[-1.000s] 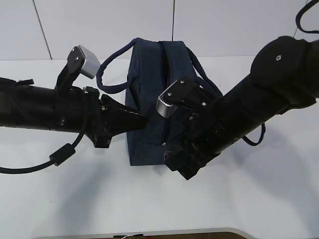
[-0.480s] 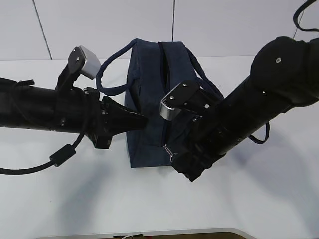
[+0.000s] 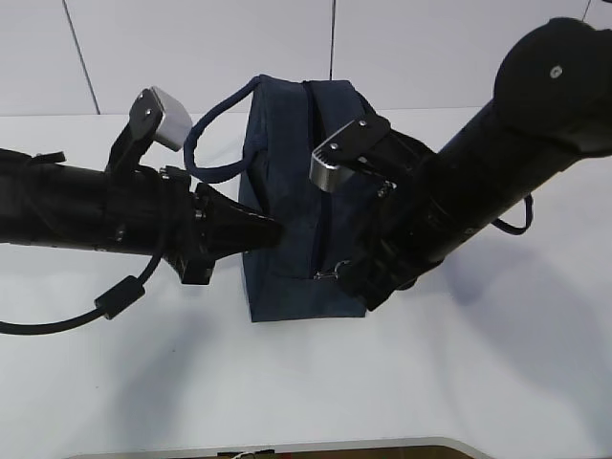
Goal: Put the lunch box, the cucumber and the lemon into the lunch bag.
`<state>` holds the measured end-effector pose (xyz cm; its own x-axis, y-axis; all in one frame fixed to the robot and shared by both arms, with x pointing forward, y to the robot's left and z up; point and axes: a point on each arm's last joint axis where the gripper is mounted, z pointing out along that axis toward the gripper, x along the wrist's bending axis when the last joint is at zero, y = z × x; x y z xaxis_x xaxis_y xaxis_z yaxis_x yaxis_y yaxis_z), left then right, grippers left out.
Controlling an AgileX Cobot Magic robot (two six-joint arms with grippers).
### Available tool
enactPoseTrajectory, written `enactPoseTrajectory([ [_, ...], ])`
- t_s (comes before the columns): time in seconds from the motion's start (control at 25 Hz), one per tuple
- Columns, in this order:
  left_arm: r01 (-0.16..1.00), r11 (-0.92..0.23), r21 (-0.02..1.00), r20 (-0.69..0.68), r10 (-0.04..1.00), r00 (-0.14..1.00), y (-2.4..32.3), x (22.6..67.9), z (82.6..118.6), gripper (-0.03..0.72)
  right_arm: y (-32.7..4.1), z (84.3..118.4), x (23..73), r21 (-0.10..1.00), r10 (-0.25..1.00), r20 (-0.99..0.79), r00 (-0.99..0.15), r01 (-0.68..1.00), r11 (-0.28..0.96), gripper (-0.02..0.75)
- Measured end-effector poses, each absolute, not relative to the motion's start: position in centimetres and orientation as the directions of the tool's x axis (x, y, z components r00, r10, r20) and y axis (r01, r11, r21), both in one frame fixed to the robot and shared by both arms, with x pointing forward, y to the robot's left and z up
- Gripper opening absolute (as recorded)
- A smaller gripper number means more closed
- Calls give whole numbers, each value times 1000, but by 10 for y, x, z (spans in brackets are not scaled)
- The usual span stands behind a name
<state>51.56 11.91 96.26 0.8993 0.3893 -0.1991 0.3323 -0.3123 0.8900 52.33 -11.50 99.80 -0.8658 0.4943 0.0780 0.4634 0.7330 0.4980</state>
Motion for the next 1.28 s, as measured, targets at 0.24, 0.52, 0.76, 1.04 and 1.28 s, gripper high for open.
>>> enactPoseTrajectory([
  [0.24,332,-311,890,-200,388,900,119,515,963,-21,-111,1018,529,493,532,116,-839,514,702,5],
  [0.52,334,-308,891,-203,387,899,119,515,963,-21,-112,1042,530,404,608,179,-774,621,672,5],
  [0.76,334,-308,891,-203,387,899,119,515,963,-21,-110,1066,533,395,623,202,-756,645,655,5],
  [1.04,334,-308,891,-203,387,899,119,515,963,-21,-109,1079,534,394,654,217,-725,678,621,5],
  [1.28,334,-310,890,-200,393,898,119,516,963,-21,-108,1090,538,409,675,215,-706,692,595,5],
])
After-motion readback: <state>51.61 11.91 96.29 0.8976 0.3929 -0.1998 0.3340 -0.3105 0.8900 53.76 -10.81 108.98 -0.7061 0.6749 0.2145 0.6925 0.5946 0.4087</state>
